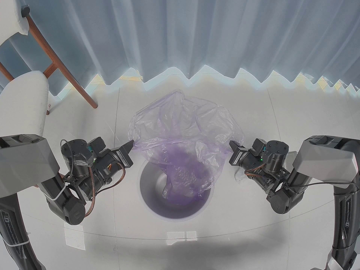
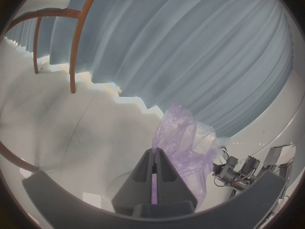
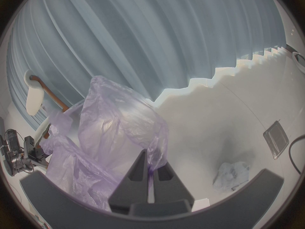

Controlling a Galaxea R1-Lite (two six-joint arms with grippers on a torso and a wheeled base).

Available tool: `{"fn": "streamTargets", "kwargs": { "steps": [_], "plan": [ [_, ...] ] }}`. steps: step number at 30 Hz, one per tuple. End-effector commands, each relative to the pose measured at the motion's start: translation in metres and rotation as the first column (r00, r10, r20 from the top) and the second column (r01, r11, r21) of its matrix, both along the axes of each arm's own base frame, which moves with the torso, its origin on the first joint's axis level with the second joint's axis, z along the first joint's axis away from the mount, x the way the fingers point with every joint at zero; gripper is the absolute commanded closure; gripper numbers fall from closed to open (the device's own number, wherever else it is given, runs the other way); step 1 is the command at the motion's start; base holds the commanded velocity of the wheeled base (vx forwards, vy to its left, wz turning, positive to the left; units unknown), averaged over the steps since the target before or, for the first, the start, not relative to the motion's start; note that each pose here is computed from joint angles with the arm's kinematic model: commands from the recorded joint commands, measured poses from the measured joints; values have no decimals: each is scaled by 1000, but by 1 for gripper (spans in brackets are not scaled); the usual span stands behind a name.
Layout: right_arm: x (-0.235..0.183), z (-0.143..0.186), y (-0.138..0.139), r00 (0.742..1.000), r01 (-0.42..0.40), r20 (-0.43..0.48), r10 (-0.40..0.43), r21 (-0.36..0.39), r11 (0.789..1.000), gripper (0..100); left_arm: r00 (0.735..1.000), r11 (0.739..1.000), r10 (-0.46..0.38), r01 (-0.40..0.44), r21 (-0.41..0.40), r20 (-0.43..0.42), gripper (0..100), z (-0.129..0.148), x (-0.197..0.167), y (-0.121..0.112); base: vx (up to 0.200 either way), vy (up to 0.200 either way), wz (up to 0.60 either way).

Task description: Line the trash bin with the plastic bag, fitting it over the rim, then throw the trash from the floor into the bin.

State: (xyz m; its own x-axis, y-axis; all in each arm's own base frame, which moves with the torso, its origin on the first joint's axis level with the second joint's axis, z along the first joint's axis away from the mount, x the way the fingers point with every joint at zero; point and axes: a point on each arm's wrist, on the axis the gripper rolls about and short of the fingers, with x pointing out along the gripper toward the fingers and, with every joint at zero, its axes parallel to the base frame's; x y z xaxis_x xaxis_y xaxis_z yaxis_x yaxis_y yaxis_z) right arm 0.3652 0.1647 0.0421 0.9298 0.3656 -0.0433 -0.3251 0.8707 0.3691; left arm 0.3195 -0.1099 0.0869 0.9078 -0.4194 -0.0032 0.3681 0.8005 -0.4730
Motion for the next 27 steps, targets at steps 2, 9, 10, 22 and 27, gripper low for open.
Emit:
{"fn": "streamTargets", "kwargs": {
  "steps": [2,9,10,22,27],
  "plan": [
    [4,-15,-5,999,14,-34,-14,-16,1000,100,999,1000,14,-13,19,-48,100,-14,3,4,0,0,0],
    [2,-31,-6,996,14,-83,-17,-39,999,100,989,998,16,-8,55,-150,100,-27,-4,6,0,0,0],
    [2,-31,-7,996,14,-84,-17,-40,999,100,987,998,17,-7,58,-160,100,-28,-5,6,0,0,0],
    [-13,-41,-11,988,-40,-150,30,-60,997,100,966,996,26,-2,94,-257,100,-40,-15,10,0,0,0],
    [-25,-33,-14,984,-79,-165,69,-58,995,100,967,991,11,23,129,-255,100,-39,-26,10,0,0,0]
  ]
}}
